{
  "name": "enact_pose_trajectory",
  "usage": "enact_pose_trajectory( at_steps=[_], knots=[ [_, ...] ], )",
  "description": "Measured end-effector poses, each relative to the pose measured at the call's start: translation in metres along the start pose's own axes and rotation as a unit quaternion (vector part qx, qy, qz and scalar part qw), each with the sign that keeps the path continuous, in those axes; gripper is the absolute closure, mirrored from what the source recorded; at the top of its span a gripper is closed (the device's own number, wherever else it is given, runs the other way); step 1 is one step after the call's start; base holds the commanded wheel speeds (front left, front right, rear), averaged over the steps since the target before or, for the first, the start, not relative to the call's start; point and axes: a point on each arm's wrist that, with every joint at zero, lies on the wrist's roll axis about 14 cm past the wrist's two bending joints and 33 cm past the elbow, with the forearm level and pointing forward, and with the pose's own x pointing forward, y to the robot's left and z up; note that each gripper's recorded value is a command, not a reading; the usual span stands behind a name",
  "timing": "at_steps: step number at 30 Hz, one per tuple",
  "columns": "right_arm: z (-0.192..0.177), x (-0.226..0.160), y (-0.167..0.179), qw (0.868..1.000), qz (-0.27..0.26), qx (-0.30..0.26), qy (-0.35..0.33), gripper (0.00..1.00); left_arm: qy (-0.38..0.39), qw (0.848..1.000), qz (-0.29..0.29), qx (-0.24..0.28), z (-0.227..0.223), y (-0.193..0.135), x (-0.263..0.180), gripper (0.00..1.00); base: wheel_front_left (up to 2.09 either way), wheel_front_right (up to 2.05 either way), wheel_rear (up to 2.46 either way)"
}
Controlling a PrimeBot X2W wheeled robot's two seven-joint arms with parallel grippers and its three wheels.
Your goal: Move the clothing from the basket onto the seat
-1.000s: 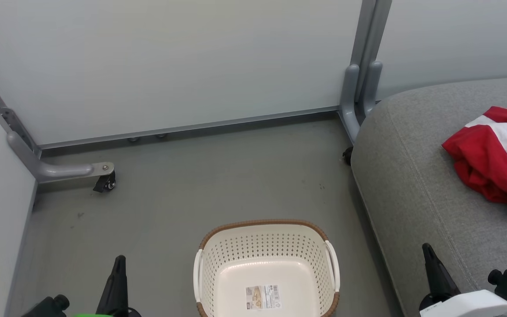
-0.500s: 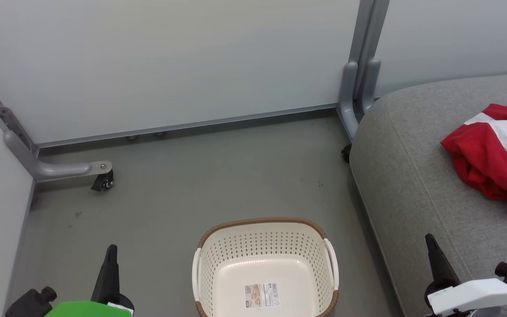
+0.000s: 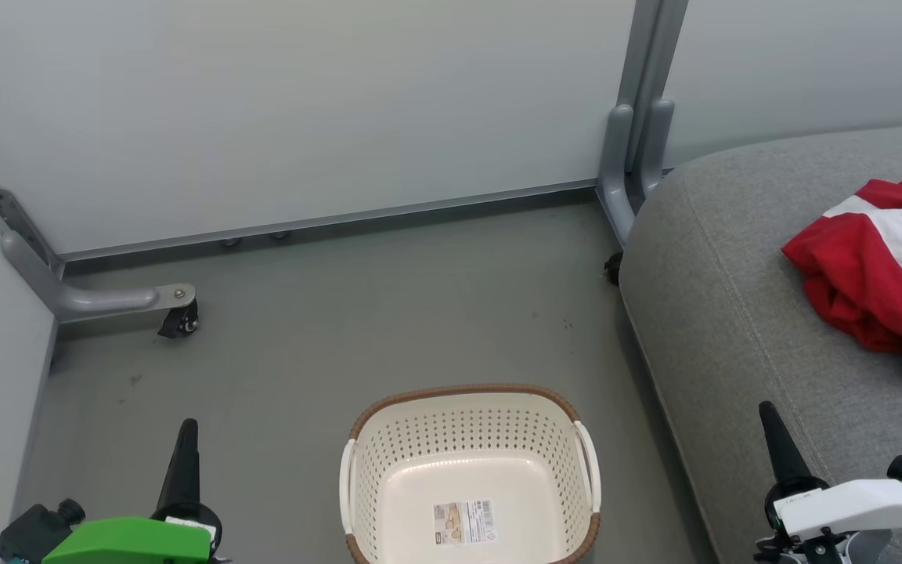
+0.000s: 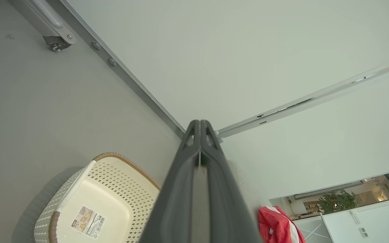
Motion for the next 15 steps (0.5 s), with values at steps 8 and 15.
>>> enact_pose_trajectory(
  at_steps=[8,15],
  knots=[
    [0.0032,0.0043,0.0008,0.999,0.000,0.041,-0.001,1.00,-0.003,0.999,-0.002,-0.038,0.0039,-0.0026,0.0061,1.00,0.00,0.00,0.00],
    [0.0061,0.0082,0.0027,0.997,0.002,0.074,-0.003,1.00,-0.003,0.998,-0.004,-0.070,0.0061,-0.0042,0.0107,1.00,0.00,0.00,0.00]
  ],
)
